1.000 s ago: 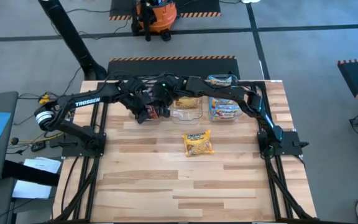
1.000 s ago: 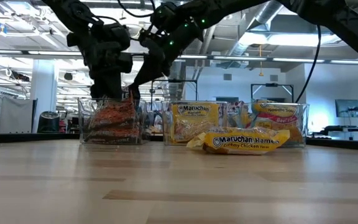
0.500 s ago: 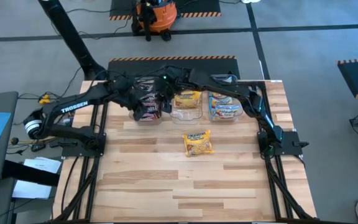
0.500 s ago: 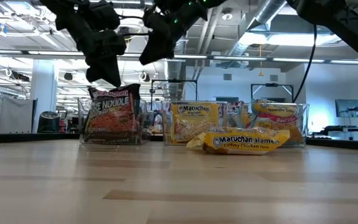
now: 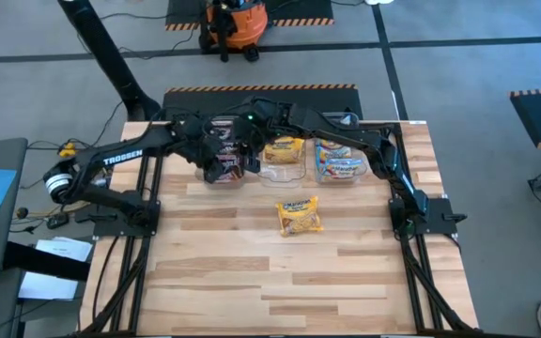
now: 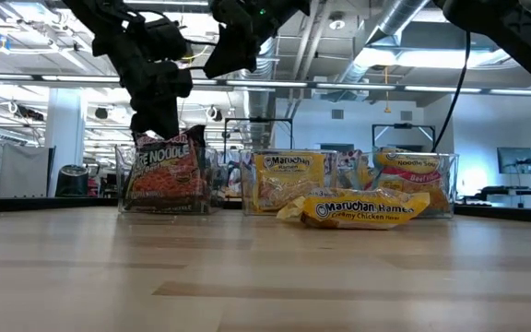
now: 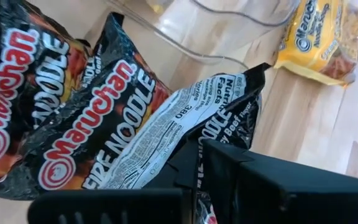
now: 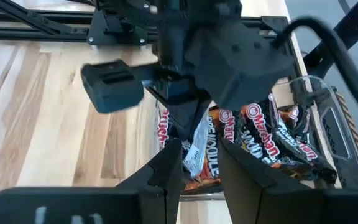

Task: Sort Maruchan noodles
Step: Put the black noodle pack into the left transparent bin

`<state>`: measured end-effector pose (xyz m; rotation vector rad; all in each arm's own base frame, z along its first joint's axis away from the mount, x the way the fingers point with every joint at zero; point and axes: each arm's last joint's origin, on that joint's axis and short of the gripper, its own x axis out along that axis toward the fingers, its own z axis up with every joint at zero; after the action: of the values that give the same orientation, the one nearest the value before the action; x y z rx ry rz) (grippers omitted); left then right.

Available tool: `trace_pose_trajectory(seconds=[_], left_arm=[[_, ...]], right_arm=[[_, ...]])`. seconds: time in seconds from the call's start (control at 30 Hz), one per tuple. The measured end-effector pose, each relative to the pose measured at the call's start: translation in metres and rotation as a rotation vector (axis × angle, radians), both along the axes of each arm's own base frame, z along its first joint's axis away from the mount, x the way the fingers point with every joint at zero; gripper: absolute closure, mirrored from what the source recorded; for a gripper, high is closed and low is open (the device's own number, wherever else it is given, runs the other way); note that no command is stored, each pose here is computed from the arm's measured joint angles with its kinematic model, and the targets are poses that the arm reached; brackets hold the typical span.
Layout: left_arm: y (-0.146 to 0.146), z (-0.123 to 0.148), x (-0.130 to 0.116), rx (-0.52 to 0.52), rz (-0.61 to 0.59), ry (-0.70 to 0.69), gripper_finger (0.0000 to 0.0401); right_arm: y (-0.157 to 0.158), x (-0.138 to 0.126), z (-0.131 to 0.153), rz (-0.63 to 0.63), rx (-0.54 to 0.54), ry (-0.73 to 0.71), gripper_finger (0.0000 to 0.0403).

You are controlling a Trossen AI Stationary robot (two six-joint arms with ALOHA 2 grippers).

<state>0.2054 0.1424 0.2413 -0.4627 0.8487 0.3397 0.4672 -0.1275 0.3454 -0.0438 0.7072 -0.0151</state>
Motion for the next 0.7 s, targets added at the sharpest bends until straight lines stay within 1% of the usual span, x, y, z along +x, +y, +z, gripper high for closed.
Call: trace_pose_trajectory(seconds=[0.2,0.43,0.57,0.7], left_arm=[[0.0044,-0.0103,0.0056,-0.012,-0.005,0.034,0.0390],[0.0050,-0.0064,0.0049,0.024,0.010,0.020,0.0390],[0.0055,-0.0103,0.0047,0.023,0.006,0.053,0.0390],[0.0054,-0.0096,0.0040,0.034,0.006,0.057,0.0390]], right_arm=[[0.0006,0.0003,0.0001,0.001,0.000,-0.001,0.0275],[0.0003,-0.0003,-0.0004,0.000,0.002,0.006,0.0275],[0.0008,-0.0011,-0.0016,0.001,0.006,0.020,0.0275],[0.0027,-0.0018,-0.0028,0.004,0.010,0.036,0.0275]])
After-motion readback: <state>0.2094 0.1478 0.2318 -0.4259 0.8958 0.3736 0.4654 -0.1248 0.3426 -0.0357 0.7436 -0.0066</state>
